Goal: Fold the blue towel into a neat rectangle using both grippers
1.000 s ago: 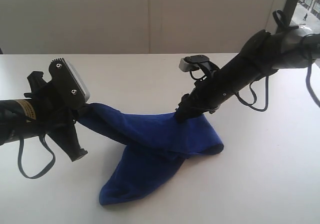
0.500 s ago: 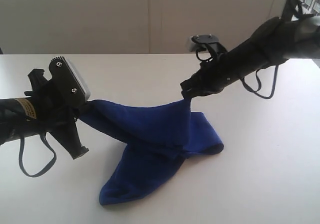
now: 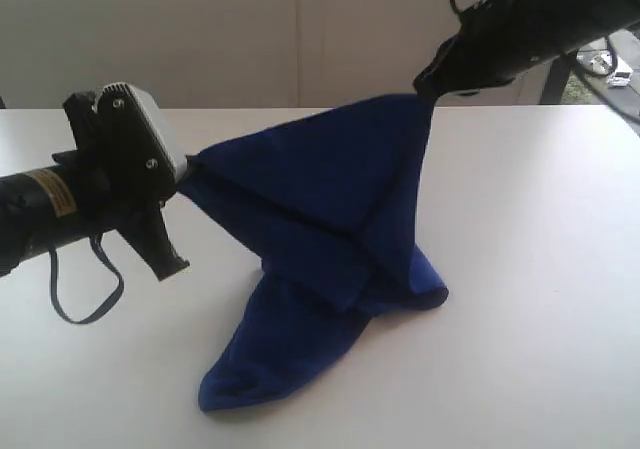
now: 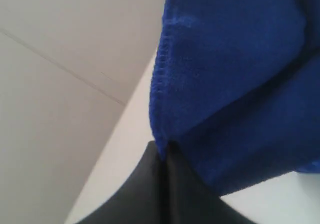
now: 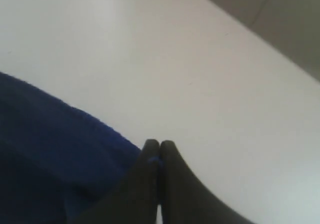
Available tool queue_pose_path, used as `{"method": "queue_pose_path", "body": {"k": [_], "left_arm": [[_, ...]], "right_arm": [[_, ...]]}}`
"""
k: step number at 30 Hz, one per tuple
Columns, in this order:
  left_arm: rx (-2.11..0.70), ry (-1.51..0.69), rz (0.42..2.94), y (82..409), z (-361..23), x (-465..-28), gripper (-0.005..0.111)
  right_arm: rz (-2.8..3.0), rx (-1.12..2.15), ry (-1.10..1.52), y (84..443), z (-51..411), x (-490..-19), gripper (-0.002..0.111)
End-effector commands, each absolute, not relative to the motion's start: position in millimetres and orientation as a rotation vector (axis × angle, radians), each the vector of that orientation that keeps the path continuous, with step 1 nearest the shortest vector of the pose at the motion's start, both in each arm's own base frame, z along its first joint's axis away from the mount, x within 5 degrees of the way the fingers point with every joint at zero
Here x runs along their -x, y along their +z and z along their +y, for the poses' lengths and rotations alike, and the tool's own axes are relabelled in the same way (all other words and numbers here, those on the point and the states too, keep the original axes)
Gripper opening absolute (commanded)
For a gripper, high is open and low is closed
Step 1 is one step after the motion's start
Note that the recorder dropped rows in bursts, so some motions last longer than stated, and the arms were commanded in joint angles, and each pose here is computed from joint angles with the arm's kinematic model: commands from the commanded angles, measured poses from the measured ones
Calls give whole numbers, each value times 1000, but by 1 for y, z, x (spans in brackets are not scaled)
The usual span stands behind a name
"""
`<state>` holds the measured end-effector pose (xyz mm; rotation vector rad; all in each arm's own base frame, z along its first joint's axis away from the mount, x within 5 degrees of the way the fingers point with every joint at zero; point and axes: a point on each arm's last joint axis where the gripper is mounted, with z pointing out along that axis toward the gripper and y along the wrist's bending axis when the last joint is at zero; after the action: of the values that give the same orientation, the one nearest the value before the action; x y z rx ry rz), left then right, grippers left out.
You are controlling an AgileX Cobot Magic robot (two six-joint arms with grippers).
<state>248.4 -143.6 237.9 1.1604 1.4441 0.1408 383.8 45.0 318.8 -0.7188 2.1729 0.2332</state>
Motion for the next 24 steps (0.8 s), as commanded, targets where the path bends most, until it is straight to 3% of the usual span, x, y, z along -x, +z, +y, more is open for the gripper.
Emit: {"method": "queue_pose_path", "body": {"k": [1, 9, 17, 21, 24], "left_arm": [[-1052, 183, 1328, 277, -150, -264, 0], [-992, 254, 1166, 343, -160, -283, 0], [-1021, 417, 1058, 394, -158, -286, 0], [-1009, 404, 1093, 406, -152, -278, 0], [-1090, 368, 1206, 395, -151, -277, 0]], "right_arm": [[2052, 662, 68, 371, 29, -357, 0], [1855, 605, -141, 437, 17, -310, 0], [1762, 585, -189, 470, 16, -290, 0], [1797, 546, -251, 475, 10, -288, 0], [1862, 557, -228, 468, 10, -287, 0]]}}
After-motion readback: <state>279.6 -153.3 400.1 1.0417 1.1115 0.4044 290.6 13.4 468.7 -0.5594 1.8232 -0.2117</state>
